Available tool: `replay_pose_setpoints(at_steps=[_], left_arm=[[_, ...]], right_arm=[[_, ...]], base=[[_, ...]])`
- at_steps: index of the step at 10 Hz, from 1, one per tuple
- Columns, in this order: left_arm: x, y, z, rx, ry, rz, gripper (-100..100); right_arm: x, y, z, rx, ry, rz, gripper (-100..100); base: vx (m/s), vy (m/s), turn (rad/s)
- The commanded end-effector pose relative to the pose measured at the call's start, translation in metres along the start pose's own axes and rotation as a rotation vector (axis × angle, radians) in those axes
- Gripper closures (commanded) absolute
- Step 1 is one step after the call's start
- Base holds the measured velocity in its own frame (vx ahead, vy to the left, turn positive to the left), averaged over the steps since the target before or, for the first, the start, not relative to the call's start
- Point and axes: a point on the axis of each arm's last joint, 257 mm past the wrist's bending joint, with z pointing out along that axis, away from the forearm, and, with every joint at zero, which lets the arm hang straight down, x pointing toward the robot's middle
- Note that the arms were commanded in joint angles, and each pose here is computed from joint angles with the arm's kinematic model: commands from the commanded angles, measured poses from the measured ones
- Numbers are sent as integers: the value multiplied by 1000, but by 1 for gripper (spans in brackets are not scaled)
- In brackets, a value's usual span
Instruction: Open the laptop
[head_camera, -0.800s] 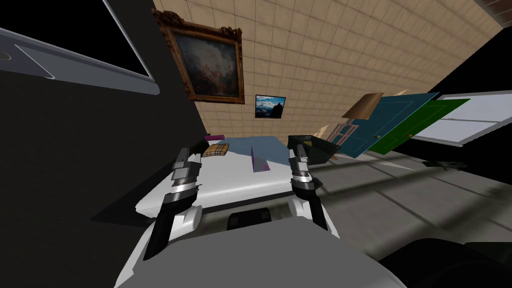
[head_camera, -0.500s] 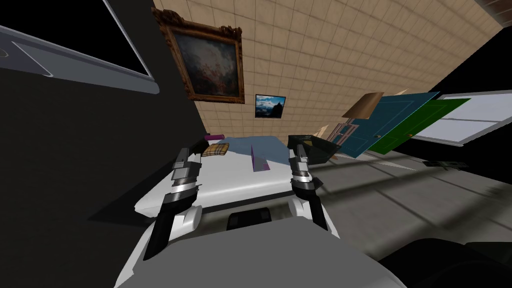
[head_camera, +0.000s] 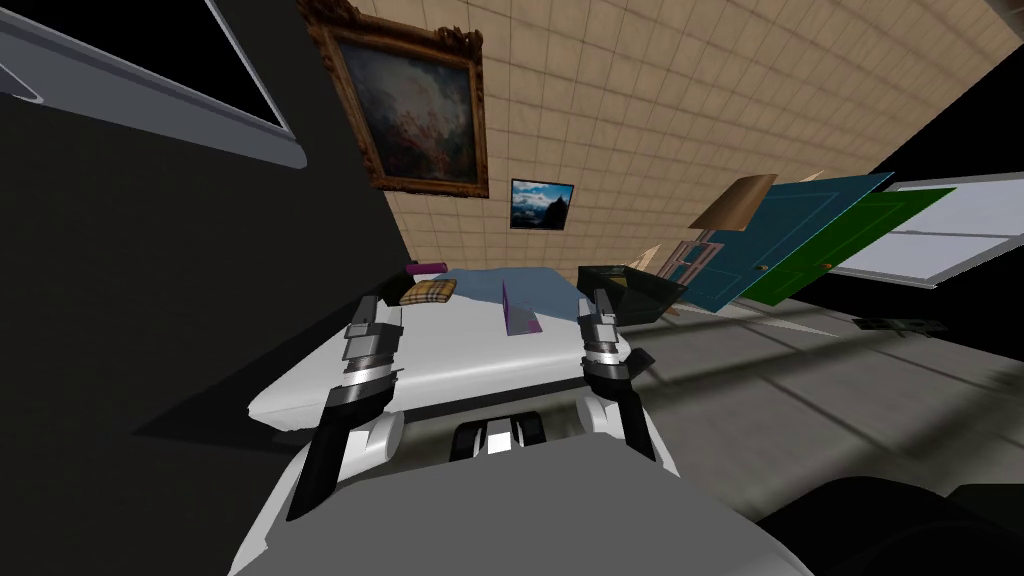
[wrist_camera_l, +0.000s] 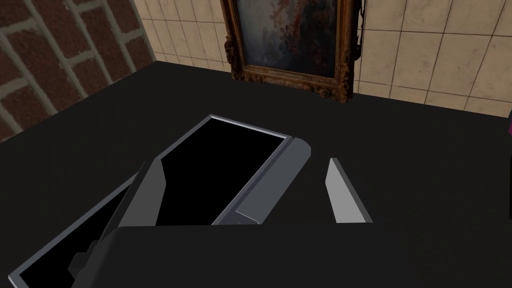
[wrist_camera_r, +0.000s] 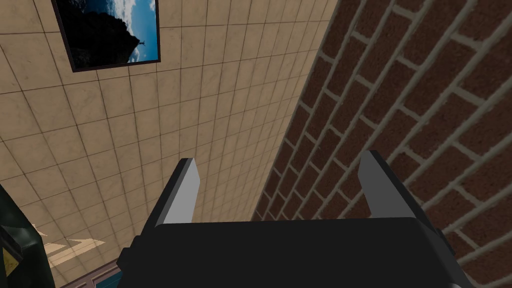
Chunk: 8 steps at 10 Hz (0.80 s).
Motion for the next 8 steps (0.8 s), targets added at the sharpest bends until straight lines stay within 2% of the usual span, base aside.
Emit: replay_pose_setpoints(at_steps=[1, 2, 5, 8], left_arm=[[0, 0, 0, 0, 0, 0, 0], [0, 0, 0, 0, 0, 0, 0], [0, 0, 0, -1, 0, 0, 0], [0, 0, 0, -1, 0, 0, 0]], right_arm=[[0, 0, 0, 0, 0, 0, 0], [7, -4, 0, 4, 41, -28, -100], [23, -22, 0, 26, 128, -111, -100], [39, -51, -1, 66, 208, -226, -100]], base=[[0, 0, 0], [-37, 6, 23], [-90, 26, 22], [-89, 47, 11]])
